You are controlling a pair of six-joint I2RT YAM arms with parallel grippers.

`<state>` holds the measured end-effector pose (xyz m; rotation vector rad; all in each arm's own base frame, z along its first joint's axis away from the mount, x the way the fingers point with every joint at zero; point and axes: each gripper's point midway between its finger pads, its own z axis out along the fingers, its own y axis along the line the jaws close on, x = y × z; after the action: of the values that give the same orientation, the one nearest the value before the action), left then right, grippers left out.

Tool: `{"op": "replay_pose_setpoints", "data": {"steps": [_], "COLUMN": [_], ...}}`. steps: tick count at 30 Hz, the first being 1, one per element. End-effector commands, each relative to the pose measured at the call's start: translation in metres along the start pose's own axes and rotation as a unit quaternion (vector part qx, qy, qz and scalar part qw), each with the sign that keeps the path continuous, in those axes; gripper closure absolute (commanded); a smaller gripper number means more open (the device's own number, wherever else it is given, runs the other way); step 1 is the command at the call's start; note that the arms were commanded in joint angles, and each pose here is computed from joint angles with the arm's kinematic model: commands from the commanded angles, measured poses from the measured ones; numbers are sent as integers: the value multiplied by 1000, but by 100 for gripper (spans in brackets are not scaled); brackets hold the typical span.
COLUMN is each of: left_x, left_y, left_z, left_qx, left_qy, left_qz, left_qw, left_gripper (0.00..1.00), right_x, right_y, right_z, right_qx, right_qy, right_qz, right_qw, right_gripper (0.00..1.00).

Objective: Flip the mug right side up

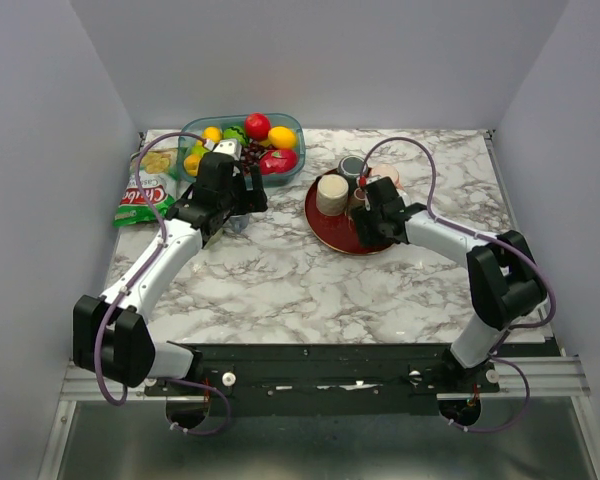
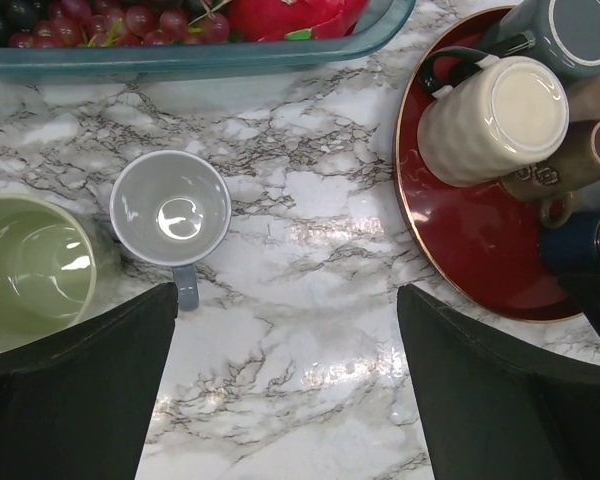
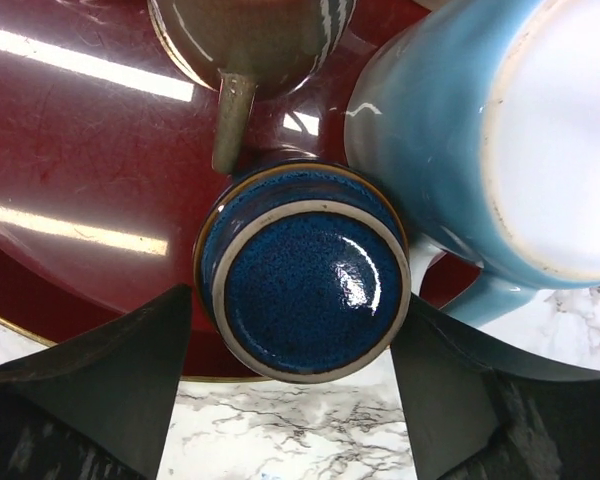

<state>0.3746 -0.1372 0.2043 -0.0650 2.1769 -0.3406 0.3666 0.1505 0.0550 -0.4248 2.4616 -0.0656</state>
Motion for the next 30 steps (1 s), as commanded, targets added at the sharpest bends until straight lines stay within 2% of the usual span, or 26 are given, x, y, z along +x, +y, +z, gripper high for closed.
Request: {"op": "replay_pose_setpoints", "data": {"steps": [1, 3, 4, 7, 15, 20, 25, 29, 30], "left_x": [-9, -8, -8, -7, -1, 0, 2, 4, 3], "left_y": [-8, -8, -8, -7, -3, -2, -2, 0, 0], "left_z": [-2, -2, -2, -2, -1, -2, -2, -2, -2], "left_qx": [15, 14, 14, 12, 8, 6, 6, 4, 5], "left_qy": [-6, -7, -7, -6, -5, -5, -4, -3, -4], "left_qz": [0, 0, 0, 1, -2, -2, -3, -4, -3], "left_qw": [1000, 1000, 1000, 1000, 1000, 1000, 1000, 1000, 1000], "left_gripper": [1, 1, 1, 1, 1, 1, 1, 1, 1], "right_x": [6, 5, 6, 4, 8, 8, 2, -8, -8], "right_y": [12, 15, 16, 16, 13, 12, 11, 13, 13], "right_z": [2, 0, 0, -2, -3, -3, -7, -14, -15], "right_qx": [-31, -39, -42, -45, -37, -32, -32, -43, -45], "right_qy": [5, 4, 5, 1, 3, 1, -15, -50, -53], "right_qz": [6, 13, 16, 19, 22, 21, 23, 29, 30], "right_qw": [999, 999, 999, 999, 999, 999, 999, 997, 997], "right_gripper": [22, 29, 36, 45, 56, 69, 67, 48, 46]}}
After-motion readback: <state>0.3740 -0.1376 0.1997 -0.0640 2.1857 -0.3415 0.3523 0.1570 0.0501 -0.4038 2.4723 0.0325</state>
